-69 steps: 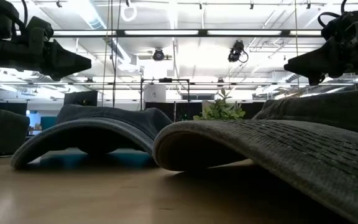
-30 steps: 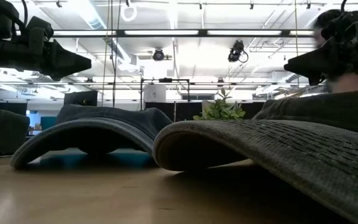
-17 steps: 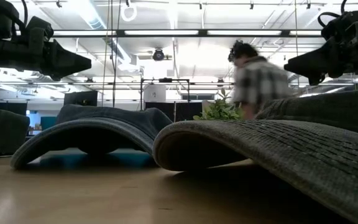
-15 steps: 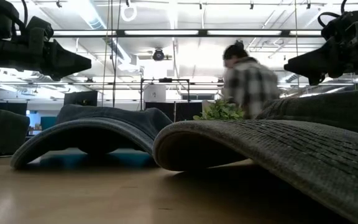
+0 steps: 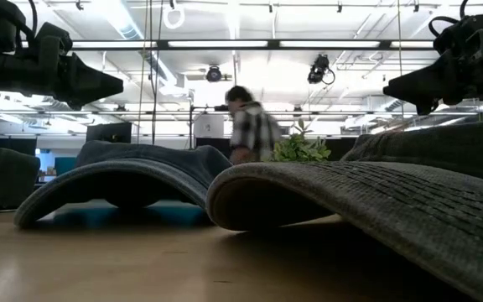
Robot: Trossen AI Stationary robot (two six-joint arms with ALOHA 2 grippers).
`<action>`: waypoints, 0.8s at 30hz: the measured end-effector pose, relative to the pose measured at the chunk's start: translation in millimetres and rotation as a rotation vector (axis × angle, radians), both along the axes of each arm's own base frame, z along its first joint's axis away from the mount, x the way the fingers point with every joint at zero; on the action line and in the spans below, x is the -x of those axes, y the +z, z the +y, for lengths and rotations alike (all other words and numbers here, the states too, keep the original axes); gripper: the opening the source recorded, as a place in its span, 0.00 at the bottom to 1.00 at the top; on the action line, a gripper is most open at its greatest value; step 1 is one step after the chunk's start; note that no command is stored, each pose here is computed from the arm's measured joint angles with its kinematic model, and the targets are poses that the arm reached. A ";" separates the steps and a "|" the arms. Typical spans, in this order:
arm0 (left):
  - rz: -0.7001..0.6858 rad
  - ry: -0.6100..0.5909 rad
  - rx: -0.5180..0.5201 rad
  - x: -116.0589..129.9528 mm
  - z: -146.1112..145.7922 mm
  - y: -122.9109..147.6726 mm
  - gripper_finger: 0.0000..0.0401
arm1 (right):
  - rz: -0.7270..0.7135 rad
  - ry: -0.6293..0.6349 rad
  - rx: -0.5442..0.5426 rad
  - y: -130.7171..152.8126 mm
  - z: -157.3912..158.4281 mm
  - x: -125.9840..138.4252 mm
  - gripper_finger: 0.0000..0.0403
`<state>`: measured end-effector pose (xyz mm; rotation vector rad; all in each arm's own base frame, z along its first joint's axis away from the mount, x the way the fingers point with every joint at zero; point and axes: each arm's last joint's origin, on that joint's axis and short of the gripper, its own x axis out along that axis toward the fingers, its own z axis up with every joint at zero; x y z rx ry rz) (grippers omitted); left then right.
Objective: Pick & Place hat
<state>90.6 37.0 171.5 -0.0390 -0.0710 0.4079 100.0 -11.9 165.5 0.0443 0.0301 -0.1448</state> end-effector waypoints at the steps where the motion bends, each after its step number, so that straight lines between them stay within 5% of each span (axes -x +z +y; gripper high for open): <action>1: -0.011 -0.002 0.026 0.0 0.0 0.0 0.35 | 0.000 0.000 0.000 0.0 0.0 0.0 0.30; 5: -0.044 -0.006 0.083 0.0 0.0 0.6 0.35 | 0.000 0.000 0.000 0.0 0.0 0.0 0.30; 15: -0.023 0.006 -0.073 0.4 -0.1 4.8 0.35 | 0.000 0.000 0.000 0.0 0.0 0.0 0.30; 20: -0.086 -0.003 -0.007 0.7 -0.3 7.8 0.35 | 0.001 0.001 0.008 0.1 0.0 0.0 0.30; 24: -0.152 -0.030 0.061 1.5 -1.1 13.2 0.35 | 0.017 0.003 0.117 0.1 0.0 0.0 0.30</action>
